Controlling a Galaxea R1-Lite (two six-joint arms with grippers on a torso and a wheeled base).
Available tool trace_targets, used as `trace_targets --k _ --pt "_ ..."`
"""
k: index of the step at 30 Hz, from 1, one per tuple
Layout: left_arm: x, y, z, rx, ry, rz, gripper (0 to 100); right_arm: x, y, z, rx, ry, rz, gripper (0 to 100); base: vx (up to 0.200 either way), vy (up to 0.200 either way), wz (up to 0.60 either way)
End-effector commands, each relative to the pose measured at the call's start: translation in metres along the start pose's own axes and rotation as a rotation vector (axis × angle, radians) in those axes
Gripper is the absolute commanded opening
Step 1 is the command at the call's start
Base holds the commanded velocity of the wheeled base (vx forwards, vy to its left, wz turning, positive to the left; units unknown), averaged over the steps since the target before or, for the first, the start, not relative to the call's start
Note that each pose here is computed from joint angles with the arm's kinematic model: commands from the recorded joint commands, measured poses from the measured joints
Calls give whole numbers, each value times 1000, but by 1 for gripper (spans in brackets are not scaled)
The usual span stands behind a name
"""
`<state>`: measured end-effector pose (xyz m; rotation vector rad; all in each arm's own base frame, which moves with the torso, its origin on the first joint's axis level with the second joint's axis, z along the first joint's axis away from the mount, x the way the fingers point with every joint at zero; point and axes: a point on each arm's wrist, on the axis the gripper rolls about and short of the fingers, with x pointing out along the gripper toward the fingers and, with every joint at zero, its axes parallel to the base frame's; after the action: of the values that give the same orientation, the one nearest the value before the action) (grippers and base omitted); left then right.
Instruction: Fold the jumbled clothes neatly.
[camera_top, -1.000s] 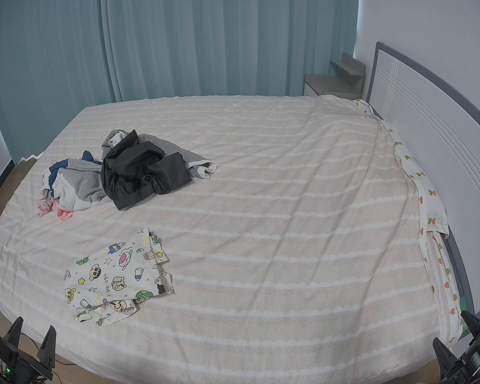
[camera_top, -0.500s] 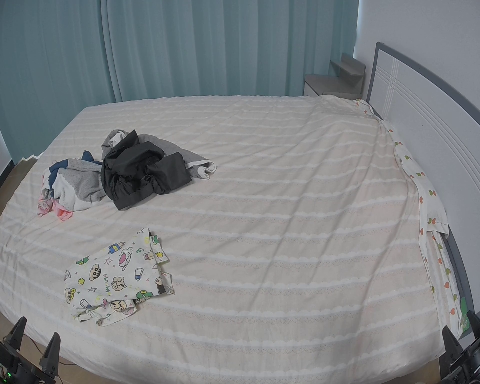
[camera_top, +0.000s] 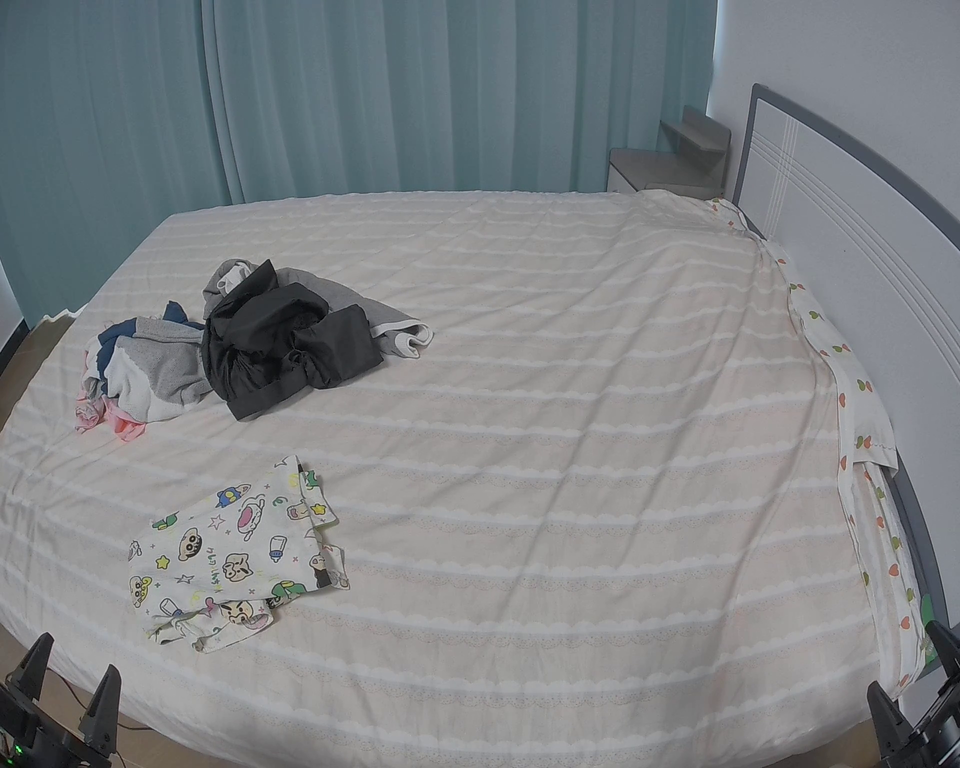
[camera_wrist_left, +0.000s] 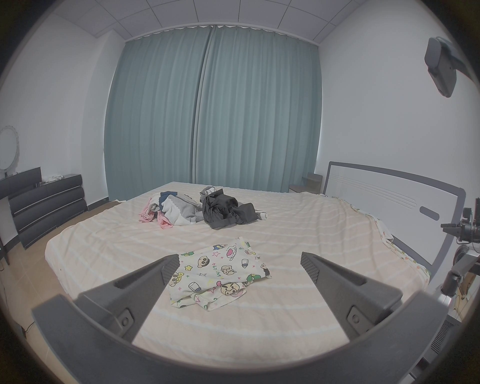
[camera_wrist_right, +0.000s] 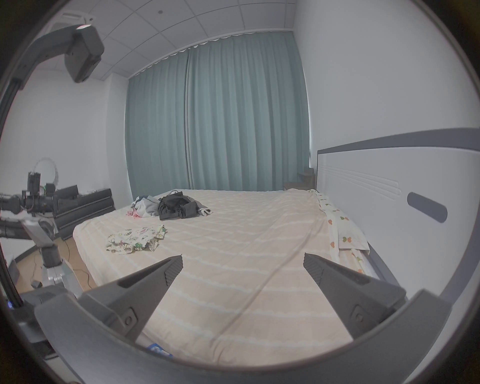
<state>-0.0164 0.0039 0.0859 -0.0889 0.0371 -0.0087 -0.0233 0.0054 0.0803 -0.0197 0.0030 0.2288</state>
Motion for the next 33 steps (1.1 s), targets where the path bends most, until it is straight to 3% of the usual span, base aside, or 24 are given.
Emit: trace_targets --k 1,33 --pt "2 0 -5 2 22 8 100 0 0 -3 17 -7 -6 100 0 0 0" --pt "2 0 -5 3 24 7 100 0 -1 -4 12 -11 -45 100 0 0 0"
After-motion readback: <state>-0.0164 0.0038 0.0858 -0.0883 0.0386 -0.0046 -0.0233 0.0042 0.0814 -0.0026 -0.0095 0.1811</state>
